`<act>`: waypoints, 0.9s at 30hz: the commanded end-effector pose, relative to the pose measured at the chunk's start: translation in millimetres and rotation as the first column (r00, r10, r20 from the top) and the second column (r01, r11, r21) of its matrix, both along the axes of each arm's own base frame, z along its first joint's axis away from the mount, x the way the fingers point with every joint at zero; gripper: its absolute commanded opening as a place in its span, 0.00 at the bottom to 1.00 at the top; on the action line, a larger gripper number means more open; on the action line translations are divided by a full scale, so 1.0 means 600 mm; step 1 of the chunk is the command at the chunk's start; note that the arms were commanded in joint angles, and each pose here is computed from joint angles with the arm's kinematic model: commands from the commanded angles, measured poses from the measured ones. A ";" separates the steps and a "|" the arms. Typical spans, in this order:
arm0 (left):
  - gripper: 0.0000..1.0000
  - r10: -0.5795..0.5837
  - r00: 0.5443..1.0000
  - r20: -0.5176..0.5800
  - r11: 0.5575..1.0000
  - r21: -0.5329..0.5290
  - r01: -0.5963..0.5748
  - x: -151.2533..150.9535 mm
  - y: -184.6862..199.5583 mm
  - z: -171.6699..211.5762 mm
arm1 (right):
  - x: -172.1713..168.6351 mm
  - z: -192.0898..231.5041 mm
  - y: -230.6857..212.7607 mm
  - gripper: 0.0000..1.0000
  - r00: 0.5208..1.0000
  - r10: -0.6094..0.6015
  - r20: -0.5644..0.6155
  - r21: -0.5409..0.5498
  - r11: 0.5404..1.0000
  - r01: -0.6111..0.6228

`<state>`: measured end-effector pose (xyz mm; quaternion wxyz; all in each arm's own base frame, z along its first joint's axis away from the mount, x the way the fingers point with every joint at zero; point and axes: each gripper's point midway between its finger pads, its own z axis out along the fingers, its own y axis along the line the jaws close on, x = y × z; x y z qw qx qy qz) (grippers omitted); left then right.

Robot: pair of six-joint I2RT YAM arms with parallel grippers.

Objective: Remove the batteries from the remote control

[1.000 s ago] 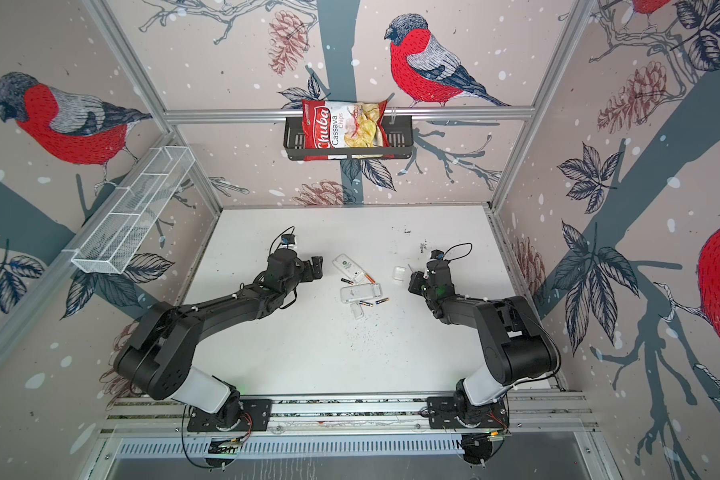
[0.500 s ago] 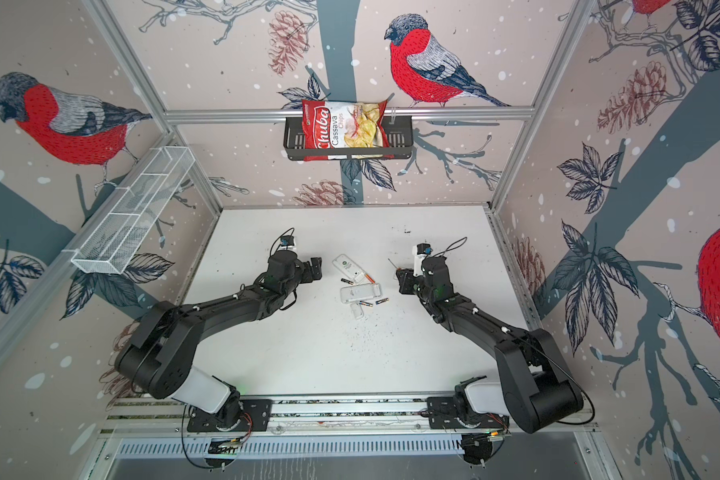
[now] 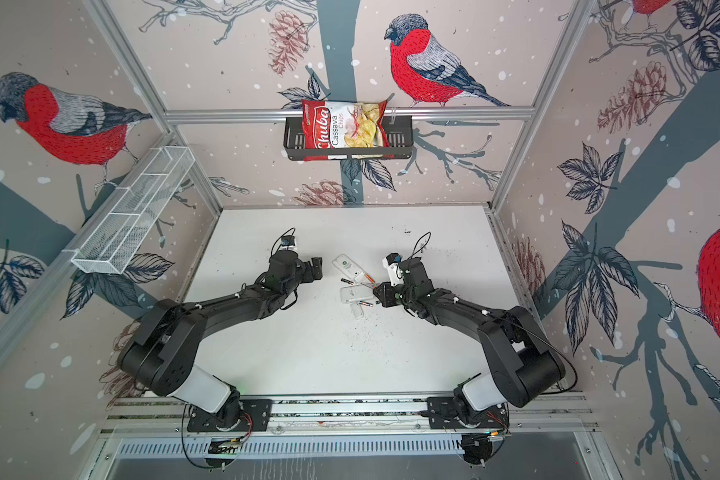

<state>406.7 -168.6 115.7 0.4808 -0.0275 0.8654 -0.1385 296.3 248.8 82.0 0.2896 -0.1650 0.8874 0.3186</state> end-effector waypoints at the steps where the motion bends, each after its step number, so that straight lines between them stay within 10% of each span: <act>1: 0.97 0.016 0.999 0.032 1.000 -0.014 -0.016 0.008 0.001 0.013 | 0.004 -0.004 -0.002 0.00 1.000 0.008 0.022 -0.031 0.999 -0.007; 27: 0.97 0.016 1.000 0.027 1.000 -0.015 -0.015 0.008 0.001 0.011 | 0.057 -0.010 -0.039 0.00 0.991 -0.125 0.043 -0.013 0.992 0.126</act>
